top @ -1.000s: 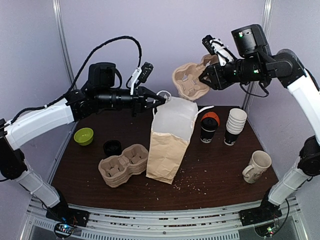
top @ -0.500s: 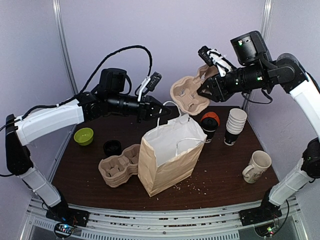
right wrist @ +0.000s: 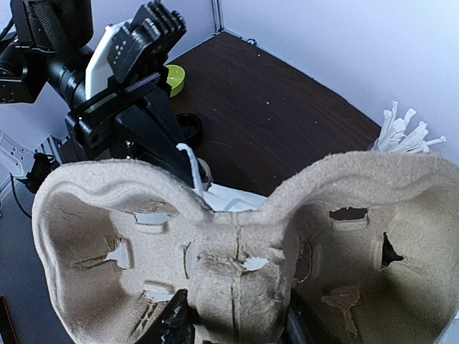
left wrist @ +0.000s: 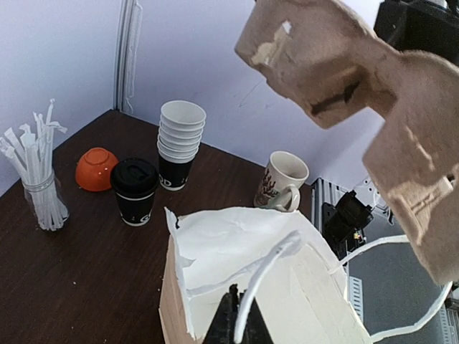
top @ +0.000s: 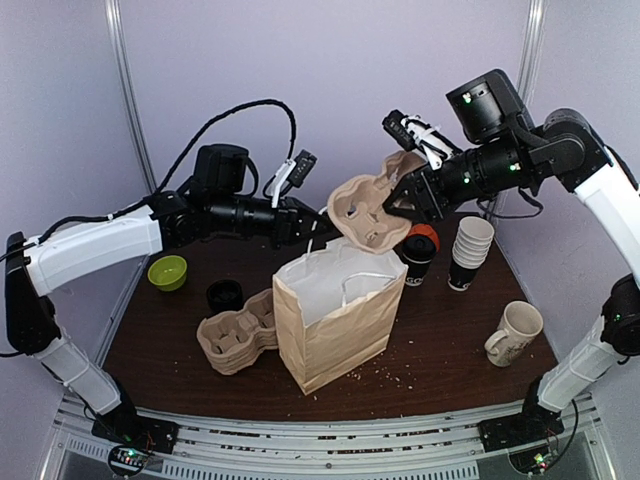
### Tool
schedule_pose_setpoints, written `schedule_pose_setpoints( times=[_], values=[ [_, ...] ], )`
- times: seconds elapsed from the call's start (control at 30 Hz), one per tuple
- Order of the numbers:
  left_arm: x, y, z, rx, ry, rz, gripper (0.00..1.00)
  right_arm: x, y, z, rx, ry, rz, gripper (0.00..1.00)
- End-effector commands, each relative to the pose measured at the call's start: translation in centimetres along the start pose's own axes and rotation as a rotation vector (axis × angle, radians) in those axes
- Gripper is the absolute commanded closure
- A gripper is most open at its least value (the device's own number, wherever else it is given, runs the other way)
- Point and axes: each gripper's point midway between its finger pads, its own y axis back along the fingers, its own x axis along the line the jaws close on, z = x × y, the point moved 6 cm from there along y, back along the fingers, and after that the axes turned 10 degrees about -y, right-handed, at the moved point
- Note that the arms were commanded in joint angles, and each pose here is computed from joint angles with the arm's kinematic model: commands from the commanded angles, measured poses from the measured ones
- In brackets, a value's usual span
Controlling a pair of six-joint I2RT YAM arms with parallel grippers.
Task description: Pack the takeout coffee
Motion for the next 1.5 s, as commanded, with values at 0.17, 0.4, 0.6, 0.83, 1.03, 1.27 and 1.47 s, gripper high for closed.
schedule_pose_setpoints(
  times=[0.17,0.4,0.6,0.83,1.03,1.27,1.47],
  values=[
    [-0.5,1.7,1.6,-0.084,-0.004,0.065,1.00,2.4,-2.5,-1.2,0.090,0.022,0.017,0.61],
    [-0.7,2.1,1.6,-0.088,0.008,0.074,1.00,3.3,-4.3,-0.9,0.112,-0.010,0.002,0.62],
    [-0.7,2.4,1.3,-0.087,0.021,0.096,1.00,4.2,-4.9,-1.5,0.138,-0.046,0.016,0.62],
    [-0.7,2.7,1.1,-0.092,0.035,0.111,1.00,5.2,-5.7,-2.8,0.168,-0.080,0.047,0.61],
    [-0.7,3.0,1.0,-0.105,0.046,0.124,1.00,4.8,-7.1,-4.1,0.184,-0.119,0.023,0.62],
    [-0.8,3.4,1.0,-0.114,0.050,0.137,1.00,4.9,-7.7,-4.3,0.177,-0.152,0.027,0.62],
    [-0.9,3.5,0.9,-0.118,0.054,0.134,1.00,4.7,-8.4,-4.5,0.167,-0.176,0.001,0.62]
  ],
)
